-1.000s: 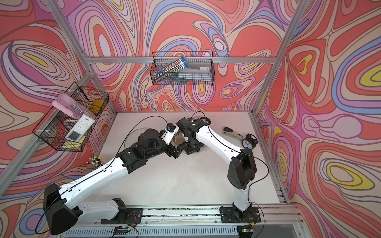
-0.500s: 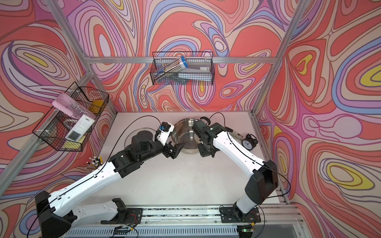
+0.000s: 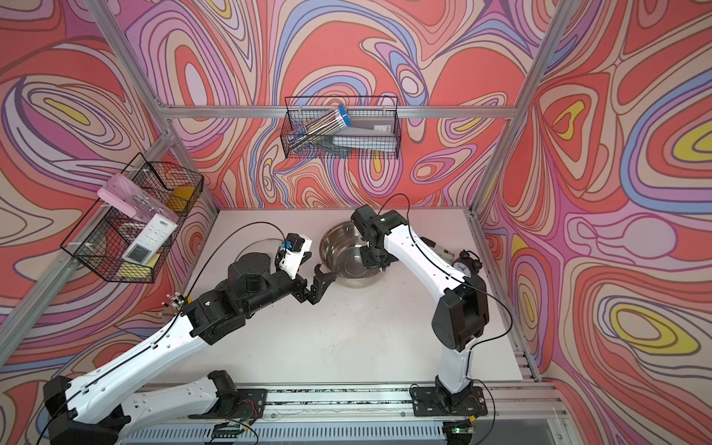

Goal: Stir the soup with a spoon
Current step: Stir the soup in the pan with a stick, then place the spoon at the center of the board.

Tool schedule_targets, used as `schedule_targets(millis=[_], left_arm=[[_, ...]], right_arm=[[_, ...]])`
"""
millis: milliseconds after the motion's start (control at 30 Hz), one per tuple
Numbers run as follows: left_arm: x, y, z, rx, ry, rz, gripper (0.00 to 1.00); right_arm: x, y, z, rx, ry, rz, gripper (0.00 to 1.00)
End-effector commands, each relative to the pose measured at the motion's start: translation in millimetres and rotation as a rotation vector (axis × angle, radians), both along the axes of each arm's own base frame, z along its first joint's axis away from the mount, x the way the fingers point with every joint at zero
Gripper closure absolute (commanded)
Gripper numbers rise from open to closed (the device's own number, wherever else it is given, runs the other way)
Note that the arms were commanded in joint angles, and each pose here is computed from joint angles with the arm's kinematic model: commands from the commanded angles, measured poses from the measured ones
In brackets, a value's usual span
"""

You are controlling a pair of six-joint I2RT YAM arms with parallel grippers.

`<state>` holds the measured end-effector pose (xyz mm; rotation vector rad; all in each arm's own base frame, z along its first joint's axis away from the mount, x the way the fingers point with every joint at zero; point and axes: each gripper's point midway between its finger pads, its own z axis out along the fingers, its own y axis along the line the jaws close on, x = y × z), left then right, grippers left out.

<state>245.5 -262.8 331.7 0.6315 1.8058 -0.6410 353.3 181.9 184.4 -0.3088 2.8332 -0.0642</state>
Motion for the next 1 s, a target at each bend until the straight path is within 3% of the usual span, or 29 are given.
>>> schedule_targets(millis=[0, 200, 433, 500, 667, 767, 967], left_arm=[[-3.8, 10.3, -2.6, 0.003, 0.013, 0.033, 0.01], [2.1, 35.7, -1.8, -0.005, 0.035, 0.172, 0.01], [9.5, 79.7, 22.1, -0.108, -0.062, 0.386, 0.01], [8.0, 88.5, 27.9, -0.119, -0.091, 0.412, 0.01], [1.5, 98.5, 32.1, -0.133, -0.106, 0.423, 0.01], [-2.5, 97.9, 26.1, -0.14, -0.084, 0.406, 0.01], [-9.1, 84.2, 11.8, -0.153, -0.022, 0.331, 0.01]], right_arm=[[-4.3, 6.0, 55.3, 0.11, -0.132, 0.024, 1.0], [-44.2, 3.9, 114.4, 0.246, -0.226, 0.15, 1.0], [-136.8, 62.1, 115.2, 0.597, -0.033, 0.457, 1.0], [-165.6, 80.5, 112.2, 0.729, 0.064, 0.528, 1.0], [-203.4, 105.0, 95.0, 0.903, 0.219, 0.606, 1.0], [-209.4, 113.7, 73.5, 0.949, 0.292, 0.611, 1.0], [-202.8, 121.9, 14.8, 0.868, 0.367, 0.609, 1.0]])
